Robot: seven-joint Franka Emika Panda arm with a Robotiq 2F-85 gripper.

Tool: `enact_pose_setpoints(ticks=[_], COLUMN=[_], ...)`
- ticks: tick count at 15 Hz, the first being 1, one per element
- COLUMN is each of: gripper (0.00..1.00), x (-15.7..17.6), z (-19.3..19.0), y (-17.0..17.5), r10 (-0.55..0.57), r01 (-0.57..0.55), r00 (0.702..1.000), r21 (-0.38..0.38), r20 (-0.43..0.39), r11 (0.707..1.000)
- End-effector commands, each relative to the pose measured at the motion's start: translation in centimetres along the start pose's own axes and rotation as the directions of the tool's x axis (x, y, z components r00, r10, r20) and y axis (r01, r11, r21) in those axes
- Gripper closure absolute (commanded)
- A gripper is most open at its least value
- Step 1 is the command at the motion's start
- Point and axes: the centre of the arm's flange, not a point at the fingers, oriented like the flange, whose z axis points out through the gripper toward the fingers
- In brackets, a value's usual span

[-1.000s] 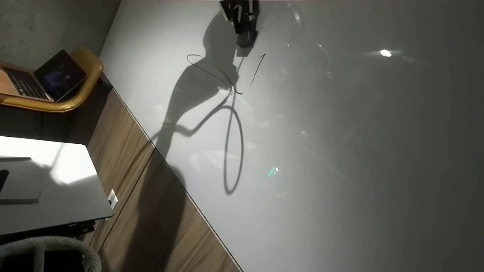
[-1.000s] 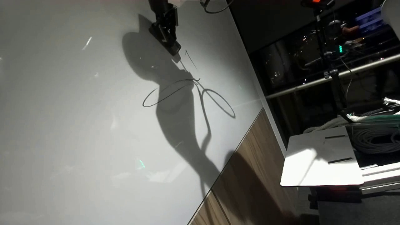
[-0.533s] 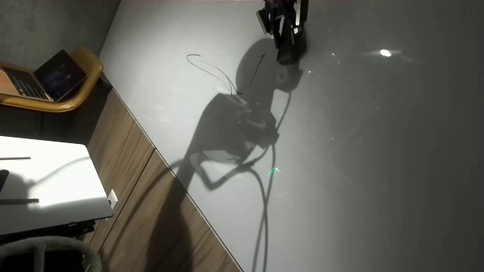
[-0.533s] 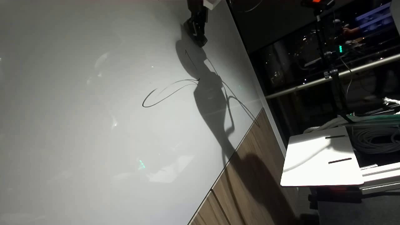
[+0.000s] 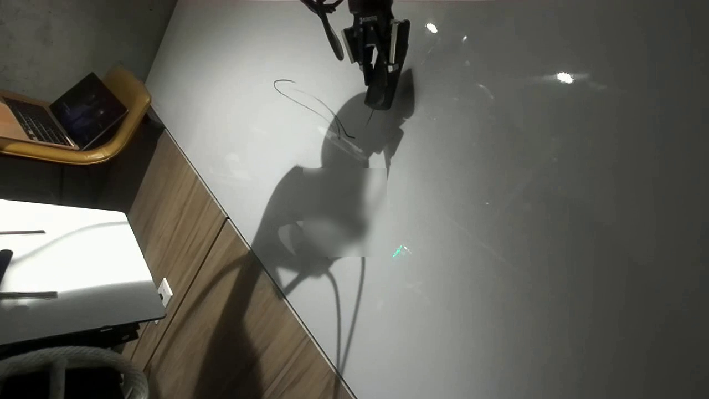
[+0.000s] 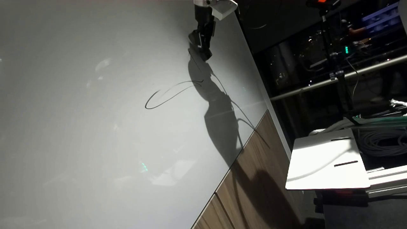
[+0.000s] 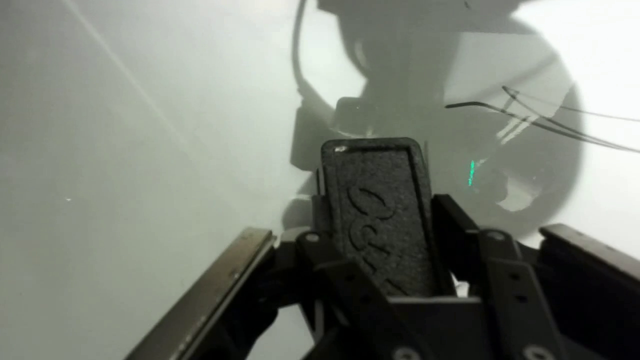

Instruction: Use the eraser to wipe the whiteboard.

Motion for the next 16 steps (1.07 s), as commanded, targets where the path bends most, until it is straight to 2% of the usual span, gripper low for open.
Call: enact_pose_setpoints(ticks=[1,5,9,16], gripper=[0.72,0.72,0.72,0.72], x=[0.8,3.4,5.7,5.8], z=[-0.7,-0.9,-0.6,0.4], y=[0.2,1.1,0.2,-1.4], r10=[-0.013,-0.029,-0.034,-0.04], r01=[0.014,0.029,0.036,0.042], r00=[1.0,0.998,0.997,0.998], r21=[0.026,0.009,0.019,0.039], r20=[-0.028,-0.05,-0.072,-0.054], r11=[1.0,1.0,0.999,0.998])
